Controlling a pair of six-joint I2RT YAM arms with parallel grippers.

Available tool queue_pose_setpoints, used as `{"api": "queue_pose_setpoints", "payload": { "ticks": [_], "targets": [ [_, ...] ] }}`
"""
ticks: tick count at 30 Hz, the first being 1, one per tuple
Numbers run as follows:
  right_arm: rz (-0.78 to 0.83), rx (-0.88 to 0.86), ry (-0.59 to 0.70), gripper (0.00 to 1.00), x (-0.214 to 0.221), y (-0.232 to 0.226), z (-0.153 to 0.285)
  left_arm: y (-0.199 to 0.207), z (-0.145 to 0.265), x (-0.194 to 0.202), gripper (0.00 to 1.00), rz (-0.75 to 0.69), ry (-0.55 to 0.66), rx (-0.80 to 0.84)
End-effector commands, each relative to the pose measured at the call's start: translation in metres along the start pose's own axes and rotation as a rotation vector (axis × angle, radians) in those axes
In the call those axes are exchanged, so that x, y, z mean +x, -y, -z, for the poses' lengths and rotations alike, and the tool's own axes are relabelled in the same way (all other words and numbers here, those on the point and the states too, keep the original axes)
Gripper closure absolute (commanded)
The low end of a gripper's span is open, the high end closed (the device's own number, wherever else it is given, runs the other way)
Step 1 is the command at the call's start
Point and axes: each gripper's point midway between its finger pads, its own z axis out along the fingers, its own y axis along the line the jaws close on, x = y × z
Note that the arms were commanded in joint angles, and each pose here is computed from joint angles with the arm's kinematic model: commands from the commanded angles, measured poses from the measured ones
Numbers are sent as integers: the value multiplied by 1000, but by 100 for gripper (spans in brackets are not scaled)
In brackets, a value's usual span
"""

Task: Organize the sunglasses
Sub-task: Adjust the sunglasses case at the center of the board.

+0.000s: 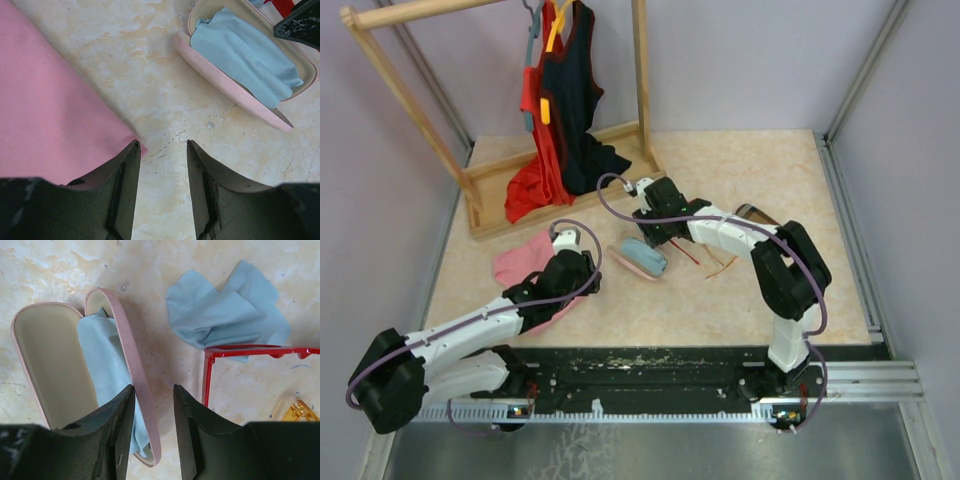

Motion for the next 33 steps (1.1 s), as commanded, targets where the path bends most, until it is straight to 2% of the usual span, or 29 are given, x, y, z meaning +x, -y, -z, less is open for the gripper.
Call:
{"api": "queue_pose_setpoints", "payload": {
  "ticks": [1, 7, 16, 25, 33],
  "targets": [
    [19, 6, 44, 62, -22, 4, -1, 3, 2, -11, 51, 6, 25, 11],
    [13, 1, 38, 64, -20, 4, -5, 2, 3, -11, 51, 7, 27, 9],
    [-30, -14, 35, 81, -14, -1, 0, 3, 2, -13, 51, 5, 31, 13],
    [-147, 36, 14, 92, 3, 3, 10, 6, 1, -14, 51, 0, 28, 23],
    [-306, 27, 18, 94, 24, -6, 21, 13, -4, -11, 51, -3, 14, 51]
  ]
}}
